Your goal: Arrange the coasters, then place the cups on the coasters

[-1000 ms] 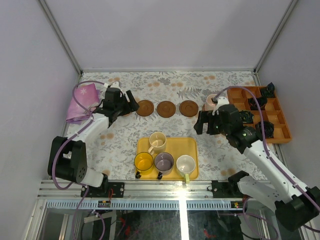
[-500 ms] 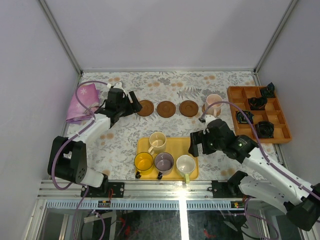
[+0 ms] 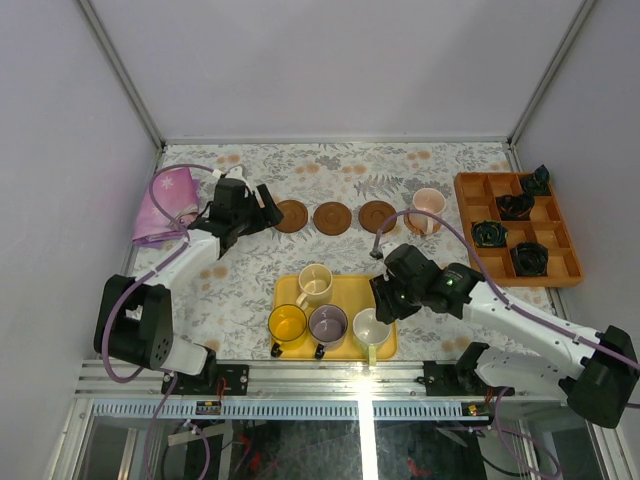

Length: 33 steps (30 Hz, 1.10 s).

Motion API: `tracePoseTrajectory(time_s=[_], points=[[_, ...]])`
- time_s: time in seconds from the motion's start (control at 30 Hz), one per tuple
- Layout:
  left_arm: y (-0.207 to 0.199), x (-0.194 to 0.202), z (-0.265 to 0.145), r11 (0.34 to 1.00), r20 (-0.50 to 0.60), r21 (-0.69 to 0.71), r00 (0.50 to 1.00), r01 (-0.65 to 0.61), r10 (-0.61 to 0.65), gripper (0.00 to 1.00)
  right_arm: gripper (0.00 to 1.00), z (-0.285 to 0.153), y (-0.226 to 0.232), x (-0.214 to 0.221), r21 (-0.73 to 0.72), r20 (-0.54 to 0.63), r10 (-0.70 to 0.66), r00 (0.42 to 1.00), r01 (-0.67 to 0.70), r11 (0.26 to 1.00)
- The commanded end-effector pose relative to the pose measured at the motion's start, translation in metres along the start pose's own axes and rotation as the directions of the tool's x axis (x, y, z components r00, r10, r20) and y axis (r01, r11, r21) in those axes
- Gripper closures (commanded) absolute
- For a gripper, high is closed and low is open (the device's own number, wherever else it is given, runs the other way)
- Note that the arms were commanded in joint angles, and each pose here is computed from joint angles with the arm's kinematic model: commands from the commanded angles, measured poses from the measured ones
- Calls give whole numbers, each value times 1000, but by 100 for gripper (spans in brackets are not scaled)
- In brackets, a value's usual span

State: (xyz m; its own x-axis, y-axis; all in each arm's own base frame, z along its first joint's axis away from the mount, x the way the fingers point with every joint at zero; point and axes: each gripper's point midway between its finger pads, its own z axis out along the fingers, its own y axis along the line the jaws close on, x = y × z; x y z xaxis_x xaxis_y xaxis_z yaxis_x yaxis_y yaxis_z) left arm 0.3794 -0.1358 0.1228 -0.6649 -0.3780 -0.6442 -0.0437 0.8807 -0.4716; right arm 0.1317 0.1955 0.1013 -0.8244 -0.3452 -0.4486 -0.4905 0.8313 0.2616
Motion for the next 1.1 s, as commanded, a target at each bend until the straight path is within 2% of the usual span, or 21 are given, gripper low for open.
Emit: tracePoseTrajectory(time_s=[0.0, 0.1, 0.17, 0.27, 0.43, 0.77, 1.07], points=[[-5, -9, -6, 1000, 45, 15, 999, 2, -3, 26, 55, -3, 8, -5, -6, -6, -25, 1000, 25, 1000], [-5, -10, -6, 1000, 48, 14, 999, 0, -1, 26, 60, -2, 9, -3, -5, -21, -36, 999, 36, 999], [-5, -9, -6, 1000, 47, 12, 999, 0, -1, 26, 68, 0, 10, -3, -5, -26, -40, 999, 40, 999], [-4, -8, -5, 1000, 44, 12, 999, 2, -2, 26, 85, 1, 9, -8, 9, -22, -57, 998, 57, 998], [-4, -7, -4, 1000, 45, 13, 999, 5, -6, 26, 96, -2, 1, -28, 80, 17, -124, 992, 122, 989], [-5, -8, -2, 1000, 51, 16, 999, 10, -11, 27, 95, 1, -15, -78, 233, 79, -299, 951, 274, 933], [-3, -7, -3, 1000, 55, 13, 998, 15, -16, 27, 88, 7, -26, -99, 312, 104, -462, 881, 412, 856]])
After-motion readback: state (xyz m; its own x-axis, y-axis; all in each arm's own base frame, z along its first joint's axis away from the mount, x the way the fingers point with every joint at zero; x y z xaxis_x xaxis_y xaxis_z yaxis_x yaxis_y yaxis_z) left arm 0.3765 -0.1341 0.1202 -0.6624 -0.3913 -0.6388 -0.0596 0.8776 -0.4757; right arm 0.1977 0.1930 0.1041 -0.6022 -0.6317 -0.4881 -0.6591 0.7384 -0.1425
